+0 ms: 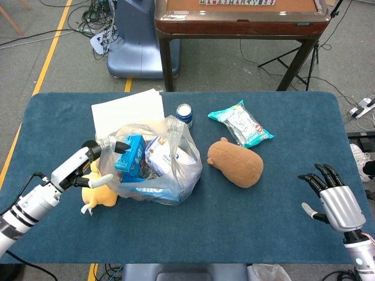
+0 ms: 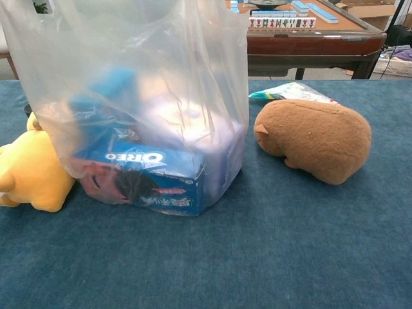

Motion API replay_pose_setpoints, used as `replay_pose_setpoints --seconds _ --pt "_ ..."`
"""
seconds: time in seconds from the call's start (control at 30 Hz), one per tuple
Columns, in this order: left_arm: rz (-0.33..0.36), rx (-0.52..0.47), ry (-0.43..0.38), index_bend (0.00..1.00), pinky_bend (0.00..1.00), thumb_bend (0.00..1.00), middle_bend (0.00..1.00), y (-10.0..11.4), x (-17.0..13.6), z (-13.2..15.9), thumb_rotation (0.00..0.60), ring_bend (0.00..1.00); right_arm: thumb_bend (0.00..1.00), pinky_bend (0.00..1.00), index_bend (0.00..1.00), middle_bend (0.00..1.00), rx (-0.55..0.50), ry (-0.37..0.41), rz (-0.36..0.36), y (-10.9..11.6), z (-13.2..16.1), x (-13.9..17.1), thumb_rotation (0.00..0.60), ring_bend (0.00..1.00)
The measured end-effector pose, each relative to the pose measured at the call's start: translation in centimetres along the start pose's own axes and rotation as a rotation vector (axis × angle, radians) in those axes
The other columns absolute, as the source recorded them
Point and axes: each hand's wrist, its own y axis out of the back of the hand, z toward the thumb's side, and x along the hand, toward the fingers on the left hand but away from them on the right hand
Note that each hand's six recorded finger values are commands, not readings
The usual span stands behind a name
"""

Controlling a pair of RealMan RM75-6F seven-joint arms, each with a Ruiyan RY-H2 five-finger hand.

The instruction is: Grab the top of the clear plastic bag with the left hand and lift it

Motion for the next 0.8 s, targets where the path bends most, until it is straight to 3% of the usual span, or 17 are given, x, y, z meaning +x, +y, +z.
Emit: replay_pose_setpoints --seconds 0.4,0.53,0.8 --pt "-0.108 -0.072 0.013 0.22 0.2 0.19 0.18 -2.2 3.9 -0.4 0.364 0.19 0.24 0.1 0.26 0.3 -0.002 -0.014 0.006 -0.1 -0.4 0.2 0.6 0.08" --pt "-0.121 -0.09 0.025 0.22 0.27 0.19 0.18 -2.6 5.0 -0.6 0.365 0.19 0.24 0.1 0.26 0.3 -0.003 -0.019 0.005 -0.1 -0.6 0.2 0.6 0.08" --pt "-0.137 -0.136 0.036 0.22 0.27 0.19 0.18 -3.3 7.2 -0.3 0.362 0.19 0.24 0.1 0.26 0.3 -0.005 -0.027 0.006 -0.1 -0.9 0.5 0.6 0.08"
